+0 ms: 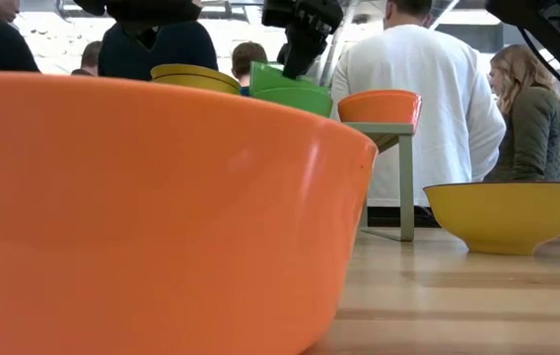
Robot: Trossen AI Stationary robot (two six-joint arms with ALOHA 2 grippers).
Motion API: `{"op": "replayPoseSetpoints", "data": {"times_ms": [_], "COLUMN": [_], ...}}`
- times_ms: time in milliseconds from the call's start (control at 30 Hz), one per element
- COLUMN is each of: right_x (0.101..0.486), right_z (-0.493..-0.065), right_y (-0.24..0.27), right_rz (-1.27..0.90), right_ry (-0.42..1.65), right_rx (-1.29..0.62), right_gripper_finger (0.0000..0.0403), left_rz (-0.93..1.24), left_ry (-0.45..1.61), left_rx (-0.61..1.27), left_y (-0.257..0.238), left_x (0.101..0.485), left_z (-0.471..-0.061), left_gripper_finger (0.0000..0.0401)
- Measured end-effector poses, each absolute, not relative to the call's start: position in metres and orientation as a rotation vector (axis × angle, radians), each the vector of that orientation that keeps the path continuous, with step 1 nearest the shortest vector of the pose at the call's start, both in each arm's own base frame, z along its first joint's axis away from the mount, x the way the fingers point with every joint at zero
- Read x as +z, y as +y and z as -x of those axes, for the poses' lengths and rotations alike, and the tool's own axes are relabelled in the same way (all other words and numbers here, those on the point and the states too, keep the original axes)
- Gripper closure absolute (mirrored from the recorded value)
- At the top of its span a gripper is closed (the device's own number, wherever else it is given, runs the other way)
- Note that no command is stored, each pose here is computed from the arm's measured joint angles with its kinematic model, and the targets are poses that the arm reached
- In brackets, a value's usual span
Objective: Pick & Place Mini bowls
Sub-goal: Stack the green bowl on top of the green bowl on the shelf
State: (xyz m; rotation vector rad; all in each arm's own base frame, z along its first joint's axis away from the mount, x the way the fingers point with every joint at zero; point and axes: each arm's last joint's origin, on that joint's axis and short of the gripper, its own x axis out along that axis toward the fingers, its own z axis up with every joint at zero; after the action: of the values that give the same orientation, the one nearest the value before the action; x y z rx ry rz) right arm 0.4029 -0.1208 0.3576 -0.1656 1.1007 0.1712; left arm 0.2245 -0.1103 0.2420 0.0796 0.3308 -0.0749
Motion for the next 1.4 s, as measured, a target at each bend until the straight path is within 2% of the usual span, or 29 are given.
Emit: {"op": "replayPoseSetpoints", "data": {"times_ms": [200,367,500,667,1267,1400], "right_x": [0.358,0.359,0.352,0.340,0.340,0.335], "right_z": [-0.404,-0.406,-0.406,-0.408,-0.406,-0.408], "right_y": [-0.121,-0.122,-0.122,-0.123,-0.129,-0.128], "right_rz": [0.171,0.177,0.174,0.198,0.172,0.174], "right_ry": [1.086,1.071,1.093,1.124,1.100,1.100], "right_rx": [0.167,0.163,0.172,0.204,0.240,0.243], "right_gripper_finger": [0.0339,0.0332,0.0346,0.0395,0.0395,0.0380], "left_rz": [-0.080,-0.080,-0.080,-0.080,-0.079,-0.080], "left_ry": [0.331,0.331,0.331,0.331,0.331,0.331], "left_rx": [-0.075,-0.075,-0.074,-0.075,-0.075,-0.075], "left_y": [-0.110,-0.110,-0.110,-0.110,-0.110,-0.110], "left_x": [0.242,0.242,0.242,0.242,0.242,0.242], "left_z": [-0.224,-0.224,-0.224,-0.224,-0.224,-0.224], "left_gripper_finger": [0.0316,0.0316,0.0316,0.0316,0.0316,0.0316]}}
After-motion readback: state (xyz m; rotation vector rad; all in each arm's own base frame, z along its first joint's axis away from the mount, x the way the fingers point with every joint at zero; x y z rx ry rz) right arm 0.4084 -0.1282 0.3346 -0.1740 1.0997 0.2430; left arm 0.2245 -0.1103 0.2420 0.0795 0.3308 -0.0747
